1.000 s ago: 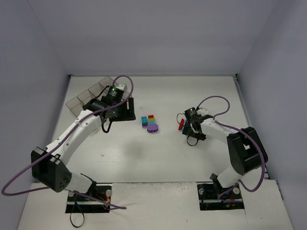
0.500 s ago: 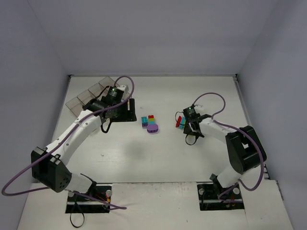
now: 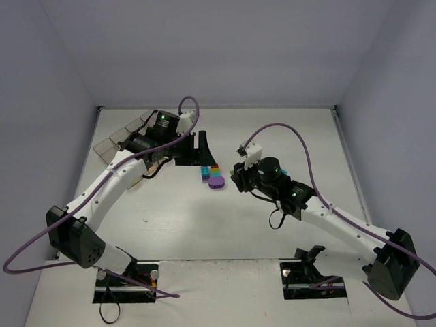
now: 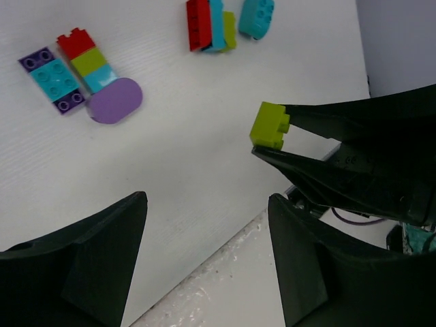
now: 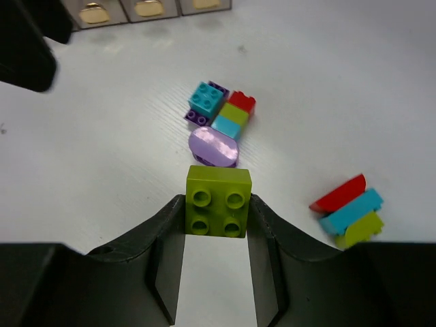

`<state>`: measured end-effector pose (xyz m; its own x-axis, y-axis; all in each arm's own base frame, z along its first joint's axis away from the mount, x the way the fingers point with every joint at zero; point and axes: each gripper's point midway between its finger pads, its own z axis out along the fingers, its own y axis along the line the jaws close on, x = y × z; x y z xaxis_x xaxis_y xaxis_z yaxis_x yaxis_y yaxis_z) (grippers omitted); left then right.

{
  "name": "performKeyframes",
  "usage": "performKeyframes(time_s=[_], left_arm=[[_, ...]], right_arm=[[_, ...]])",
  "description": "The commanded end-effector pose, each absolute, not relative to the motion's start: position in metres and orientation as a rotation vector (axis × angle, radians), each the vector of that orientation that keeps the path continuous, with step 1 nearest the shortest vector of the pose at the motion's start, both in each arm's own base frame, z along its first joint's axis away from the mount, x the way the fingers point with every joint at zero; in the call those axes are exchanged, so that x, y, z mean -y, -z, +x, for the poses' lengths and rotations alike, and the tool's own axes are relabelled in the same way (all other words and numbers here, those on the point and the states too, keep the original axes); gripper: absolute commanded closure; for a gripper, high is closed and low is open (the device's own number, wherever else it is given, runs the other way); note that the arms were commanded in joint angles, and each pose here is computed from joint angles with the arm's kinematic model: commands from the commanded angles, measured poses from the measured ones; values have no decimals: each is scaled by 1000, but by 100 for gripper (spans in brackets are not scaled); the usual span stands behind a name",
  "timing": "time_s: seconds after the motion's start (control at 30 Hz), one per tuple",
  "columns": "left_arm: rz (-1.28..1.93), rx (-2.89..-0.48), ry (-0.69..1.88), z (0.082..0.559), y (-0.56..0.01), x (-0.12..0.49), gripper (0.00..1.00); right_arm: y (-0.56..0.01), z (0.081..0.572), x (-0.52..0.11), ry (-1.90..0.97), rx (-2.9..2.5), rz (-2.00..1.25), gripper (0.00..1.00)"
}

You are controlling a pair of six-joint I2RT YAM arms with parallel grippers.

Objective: Sort the legos into containers by color

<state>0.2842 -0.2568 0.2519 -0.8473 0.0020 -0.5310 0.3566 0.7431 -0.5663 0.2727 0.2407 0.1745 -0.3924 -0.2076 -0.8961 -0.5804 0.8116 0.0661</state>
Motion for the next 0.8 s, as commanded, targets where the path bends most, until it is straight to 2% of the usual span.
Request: performKeyframes(time_s=[0.0,0.57,0.77], left_arm=[[380,-2311,1108,274,-291,283,35],[441,-2360,1127,268,-267,315,42],[462,-2356,1156,268,-265,324,58]], right_arm=[[-216,269,-272,-559,-1729,-810,98],[-254,258,-296,-648,-1572,-958,93],[-255,258,-294,-637,-1566,-959,93]])
